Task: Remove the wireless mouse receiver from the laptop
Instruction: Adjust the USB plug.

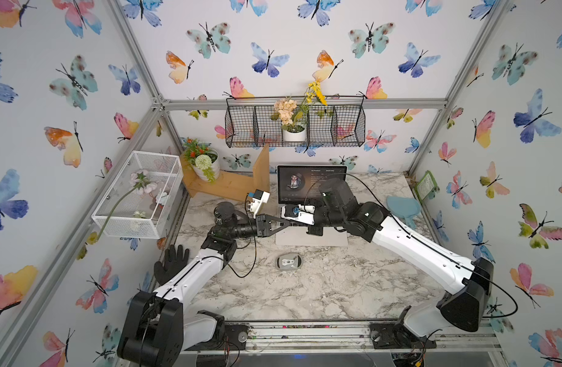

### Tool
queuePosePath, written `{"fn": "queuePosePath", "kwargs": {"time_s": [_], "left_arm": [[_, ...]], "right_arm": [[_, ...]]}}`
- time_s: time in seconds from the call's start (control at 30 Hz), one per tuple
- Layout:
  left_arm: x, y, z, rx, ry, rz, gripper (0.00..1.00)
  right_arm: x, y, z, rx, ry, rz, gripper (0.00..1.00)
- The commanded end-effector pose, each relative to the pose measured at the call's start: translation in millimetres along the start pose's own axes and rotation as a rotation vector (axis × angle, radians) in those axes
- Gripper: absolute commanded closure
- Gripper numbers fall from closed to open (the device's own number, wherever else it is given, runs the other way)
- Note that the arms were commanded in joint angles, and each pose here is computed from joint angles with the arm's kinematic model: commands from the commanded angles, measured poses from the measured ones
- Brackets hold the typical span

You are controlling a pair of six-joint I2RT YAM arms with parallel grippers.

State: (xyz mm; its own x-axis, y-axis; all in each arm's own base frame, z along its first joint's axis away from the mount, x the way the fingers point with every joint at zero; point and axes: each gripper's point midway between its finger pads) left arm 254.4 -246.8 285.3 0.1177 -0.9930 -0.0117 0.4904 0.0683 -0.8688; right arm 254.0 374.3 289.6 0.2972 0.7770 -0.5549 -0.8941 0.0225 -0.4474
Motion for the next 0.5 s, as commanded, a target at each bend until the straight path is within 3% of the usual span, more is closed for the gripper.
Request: {"fn": "queuePosePath", "kwargs": {"time_s": [0.0, 0.1, 0.17, 0.37, 0.47], "left_arm": [[1, -26, 10, 0.098, -0.009, -0.047, 1.00], [0, -27, 10, 0.103, -0.006, -0.039, 0.97], [-1, -28, 11, 0.104, -0.009, -0.034, 0.87], [-1, -26, 14, 0.099, -0.010, -0.029, 0.75], [0, -25, 15, 0.096, -0.012, -0.026, 0.63]], "right_arm": [[5, 4, 7, -0.016, -0.005, 0.009, 0.97], [1, 1, 1, -0.018, 0.026, -0.021, 0.98], [-2, 3, -2, -0.025, 0.049, -0.010, 0.98], [-2, 12, -24, -0.006, 0.187, 0.053, 0.98], [-3, 13, -26, 0.005, 0.203, 0.051, 0.98]]}}
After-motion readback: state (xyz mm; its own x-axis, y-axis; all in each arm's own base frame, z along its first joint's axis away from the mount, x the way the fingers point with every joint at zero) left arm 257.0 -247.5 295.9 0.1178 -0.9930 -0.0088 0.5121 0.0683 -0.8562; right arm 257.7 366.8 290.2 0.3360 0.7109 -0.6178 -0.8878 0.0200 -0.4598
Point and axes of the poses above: each gripper's point midway between its finger pads, its own x axis out along the fingers, its own y axis along the line the jaws close on, z = x × y, and after that the axes turned 1 degree about -x, right-handed
